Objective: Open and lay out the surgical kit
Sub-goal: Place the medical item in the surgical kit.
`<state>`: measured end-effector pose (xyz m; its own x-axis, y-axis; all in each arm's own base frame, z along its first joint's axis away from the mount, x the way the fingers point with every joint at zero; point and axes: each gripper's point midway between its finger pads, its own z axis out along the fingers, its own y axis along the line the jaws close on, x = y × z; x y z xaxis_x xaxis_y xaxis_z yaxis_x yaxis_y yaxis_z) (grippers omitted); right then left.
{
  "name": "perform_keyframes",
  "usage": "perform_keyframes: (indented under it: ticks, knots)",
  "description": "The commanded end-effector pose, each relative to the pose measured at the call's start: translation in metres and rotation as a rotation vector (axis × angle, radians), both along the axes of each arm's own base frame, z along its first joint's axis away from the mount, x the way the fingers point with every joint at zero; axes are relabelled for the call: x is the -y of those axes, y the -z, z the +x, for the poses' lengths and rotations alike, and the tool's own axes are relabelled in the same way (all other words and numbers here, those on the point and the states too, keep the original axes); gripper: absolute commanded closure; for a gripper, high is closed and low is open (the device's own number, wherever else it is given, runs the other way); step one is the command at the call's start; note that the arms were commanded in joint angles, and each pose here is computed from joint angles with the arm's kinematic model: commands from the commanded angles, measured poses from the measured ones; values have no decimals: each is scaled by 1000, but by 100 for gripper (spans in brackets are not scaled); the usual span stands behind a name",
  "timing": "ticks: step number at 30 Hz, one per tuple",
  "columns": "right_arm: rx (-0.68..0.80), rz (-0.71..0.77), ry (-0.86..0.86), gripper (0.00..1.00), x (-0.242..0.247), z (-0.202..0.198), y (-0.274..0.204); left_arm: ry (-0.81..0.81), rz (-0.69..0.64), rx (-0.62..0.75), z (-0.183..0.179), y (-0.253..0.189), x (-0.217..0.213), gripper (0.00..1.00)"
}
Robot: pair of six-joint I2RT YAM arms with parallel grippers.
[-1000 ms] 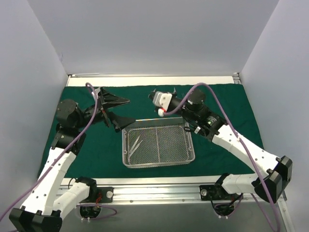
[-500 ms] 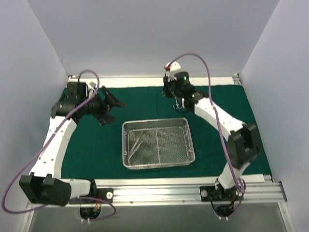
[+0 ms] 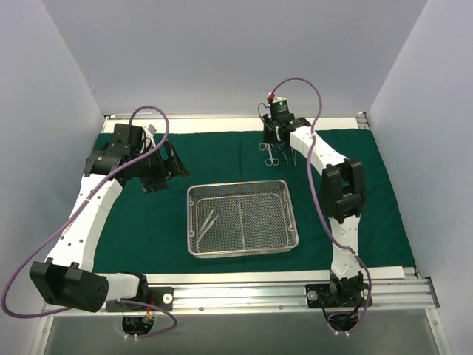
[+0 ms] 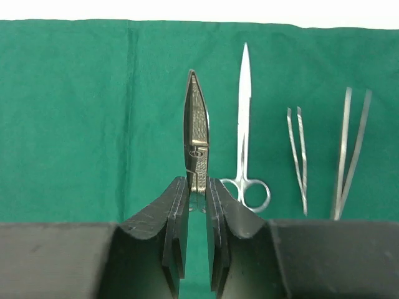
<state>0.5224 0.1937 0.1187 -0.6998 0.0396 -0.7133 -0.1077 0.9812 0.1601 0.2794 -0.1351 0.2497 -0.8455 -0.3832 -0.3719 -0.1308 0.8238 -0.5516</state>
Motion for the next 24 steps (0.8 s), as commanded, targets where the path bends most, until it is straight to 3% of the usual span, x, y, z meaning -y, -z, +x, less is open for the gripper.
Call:
perform_keyframes:
  ticks: [1,9,13,15,19,24]
  knots:
    - [-70,28,-25,100,-17,2,-8,81,39,32,9,3,5,6]
    - [-246,-7,-37,100,-27,-3,26,244,124,-2,11,17,32,6]
    - [-339,-27,-60,100,-33,-14,47,297,148,-10,9,21,40,0]
    - [-376,-30,-67,99,-34,-19,59,326,158,-3,8,21,44,10]
    - [-369,-36,-80,98,-33,-14,64,363,185,-11,6,25,47,18]
    - [-389,-43,-116,98,-33,-11,79,377,174,-9,4,24,51,20]
